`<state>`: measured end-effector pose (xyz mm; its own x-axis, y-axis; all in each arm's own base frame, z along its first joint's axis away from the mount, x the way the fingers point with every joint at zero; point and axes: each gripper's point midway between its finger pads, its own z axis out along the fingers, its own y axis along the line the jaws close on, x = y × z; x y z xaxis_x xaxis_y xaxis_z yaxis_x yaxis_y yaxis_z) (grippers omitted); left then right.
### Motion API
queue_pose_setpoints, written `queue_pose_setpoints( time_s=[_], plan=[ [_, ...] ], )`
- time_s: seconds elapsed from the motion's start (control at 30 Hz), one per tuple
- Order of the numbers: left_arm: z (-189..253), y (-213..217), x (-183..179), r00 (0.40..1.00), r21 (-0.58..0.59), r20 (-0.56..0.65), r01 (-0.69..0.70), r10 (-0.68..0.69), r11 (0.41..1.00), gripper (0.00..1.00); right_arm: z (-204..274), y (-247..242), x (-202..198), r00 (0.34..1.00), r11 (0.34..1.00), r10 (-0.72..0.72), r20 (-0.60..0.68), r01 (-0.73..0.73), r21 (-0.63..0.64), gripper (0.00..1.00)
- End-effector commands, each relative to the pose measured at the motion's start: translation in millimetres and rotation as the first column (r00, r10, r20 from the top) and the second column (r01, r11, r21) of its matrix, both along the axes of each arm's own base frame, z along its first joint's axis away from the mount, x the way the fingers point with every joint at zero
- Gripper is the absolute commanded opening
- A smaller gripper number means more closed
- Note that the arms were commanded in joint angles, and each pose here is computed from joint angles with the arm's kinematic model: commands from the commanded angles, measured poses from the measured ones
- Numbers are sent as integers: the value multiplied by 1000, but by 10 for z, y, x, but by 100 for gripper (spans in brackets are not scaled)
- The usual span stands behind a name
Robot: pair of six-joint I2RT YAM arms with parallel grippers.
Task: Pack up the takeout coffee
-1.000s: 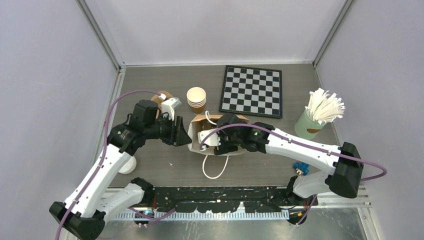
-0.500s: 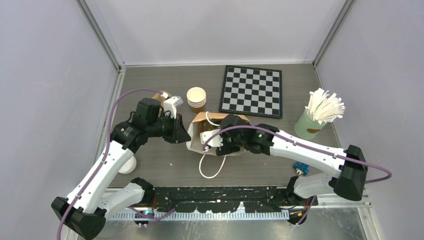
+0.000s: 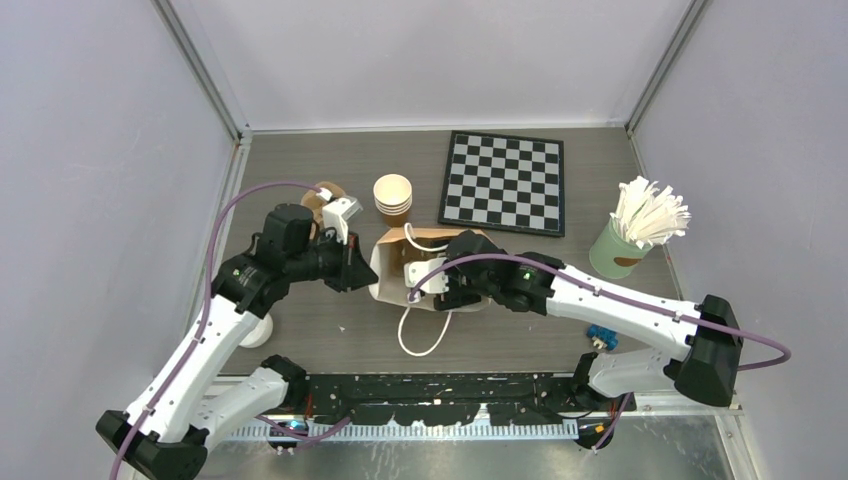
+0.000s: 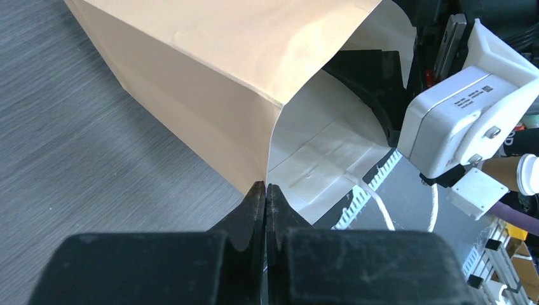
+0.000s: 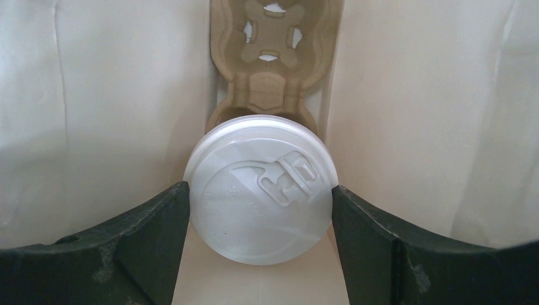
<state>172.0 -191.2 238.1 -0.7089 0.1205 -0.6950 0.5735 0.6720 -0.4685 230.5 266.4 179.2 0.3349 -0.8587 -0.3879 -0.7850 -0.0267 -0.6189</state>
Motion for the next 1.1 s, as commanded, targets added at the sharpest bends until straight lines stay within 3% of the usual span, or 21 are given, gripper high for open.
queue_pose_setpoints(
  time_s=[0.0,0.23,1.07],
  plan=[
    [86,20,47,996,5,85,11,-12,1000,0,114,-44,39,998,996,-53,33,50,72,76],
    [98,-18,-9,993,-13,101,60,-58,998,0,75,73,34,999,990,-51,9,50,130,76],
    [136,-82,-137,989,-53,87,125,-120,991,0,-179,-26,186,994,996,-84,71,81,41,76]
  ],
)
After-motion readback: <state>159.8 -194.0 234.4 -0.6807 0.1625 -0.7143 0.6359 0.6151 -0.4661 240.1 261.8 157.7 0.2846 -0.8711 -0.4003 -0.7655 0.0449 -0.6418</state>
